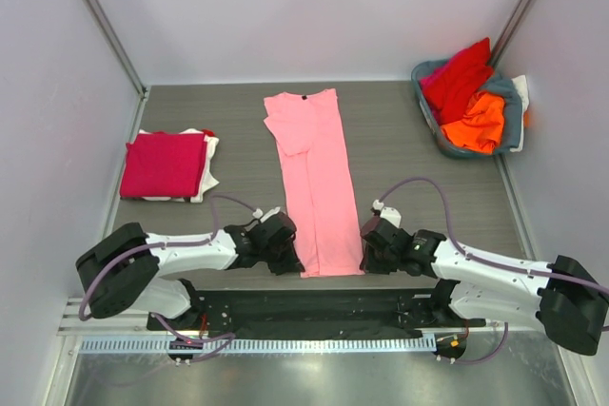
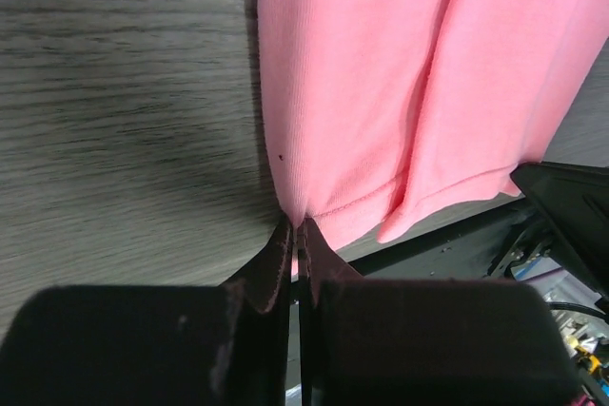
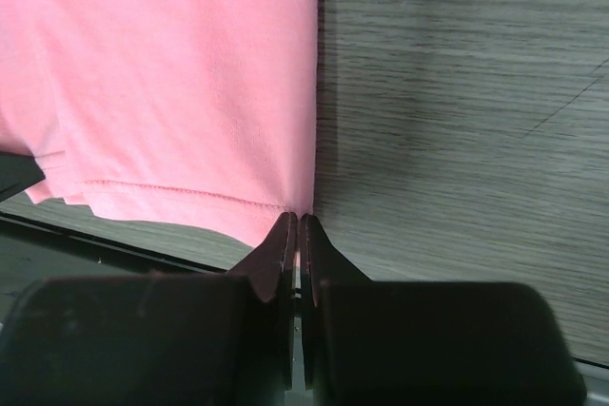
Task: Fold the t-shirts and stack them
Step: Fold the tshirt
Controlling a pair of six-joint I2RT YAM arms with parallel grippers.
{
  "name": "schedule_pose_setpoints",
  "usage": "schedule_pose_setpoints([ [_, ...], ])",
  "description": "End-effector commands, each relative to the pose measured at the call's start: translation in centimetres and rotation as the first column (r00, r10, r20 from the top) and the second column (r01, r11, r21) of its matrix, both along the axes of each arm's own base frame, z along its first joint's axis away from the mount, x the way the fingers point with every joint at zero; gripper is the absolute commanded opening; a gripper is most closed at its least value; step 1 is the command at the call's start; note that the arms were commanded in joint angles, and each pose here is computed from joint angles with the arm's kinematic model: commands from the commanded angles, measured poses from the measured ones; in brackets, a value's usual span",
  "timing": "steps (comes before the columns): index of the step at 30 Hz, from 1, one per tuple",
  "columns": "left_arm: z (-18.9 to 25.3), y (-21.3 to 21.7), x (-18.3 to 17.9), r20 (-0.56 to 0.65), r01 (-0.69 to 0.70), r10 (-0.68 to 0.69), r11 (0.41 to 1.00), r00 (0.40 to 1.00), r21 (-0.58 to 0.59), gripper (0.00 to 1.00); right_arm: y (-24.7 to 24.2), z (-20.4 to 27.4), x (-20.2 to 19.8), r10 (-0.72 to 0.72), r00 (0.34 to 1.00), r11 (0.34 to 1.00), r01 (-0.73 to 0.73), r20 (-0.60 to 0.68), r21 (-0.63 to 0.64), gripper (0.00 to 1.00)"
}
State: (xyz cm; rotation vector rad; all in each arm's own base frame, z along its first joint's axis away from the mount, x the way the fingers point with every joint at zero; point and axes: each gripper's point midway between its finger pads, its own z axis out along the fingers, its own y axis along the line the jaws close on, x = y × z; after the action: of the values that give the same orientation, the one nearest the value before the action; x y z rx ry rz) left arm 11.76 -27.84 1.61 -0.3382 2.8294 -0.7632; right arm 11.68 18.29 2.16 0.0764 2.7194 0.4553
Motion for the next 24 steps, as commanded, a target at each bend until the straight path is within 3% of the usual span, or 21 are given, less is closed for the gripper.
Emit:
schedule_pose_setpoints([
  [1, -1.8, 1.9, -0.7, -0.015, -0.041, 0.042, 0.998, 0.999, 0.052, 0.00, -0.3, 0.4, 0.0, -0.024, 1.000, 1.000, 0.024, 0.007, 0.012, 0.01],
  [14, -3.0, 4.8, -2.0, -0.029, -0.096, 0.098, 0.993, 0.995, 0.071, 0.00, -1.6, 0.2, -0.5, -0.054, 0.999, 0.999, 0.054, 0.005, -0.004, 0.04],
  [20, -2.7, 4.4, -2.1, -0.033, -0.088, 0.090, 0.995, 0.995, 0.055, 0.00, -0.6, 0.0, -1.3, -0.031, 0.999, 0.998, 0.033, -0.035, 0.050, 0.05],
  [24, -1.2, 3.5, -2.2, -0.041, -0.064, 0.064, 0.998, 0.997, 0.017, 0.00, 0.2, 1.6, -0.5, -0.030, 1.000, 0.996, 0.029, 0.003, 0.082, 0.04],
])
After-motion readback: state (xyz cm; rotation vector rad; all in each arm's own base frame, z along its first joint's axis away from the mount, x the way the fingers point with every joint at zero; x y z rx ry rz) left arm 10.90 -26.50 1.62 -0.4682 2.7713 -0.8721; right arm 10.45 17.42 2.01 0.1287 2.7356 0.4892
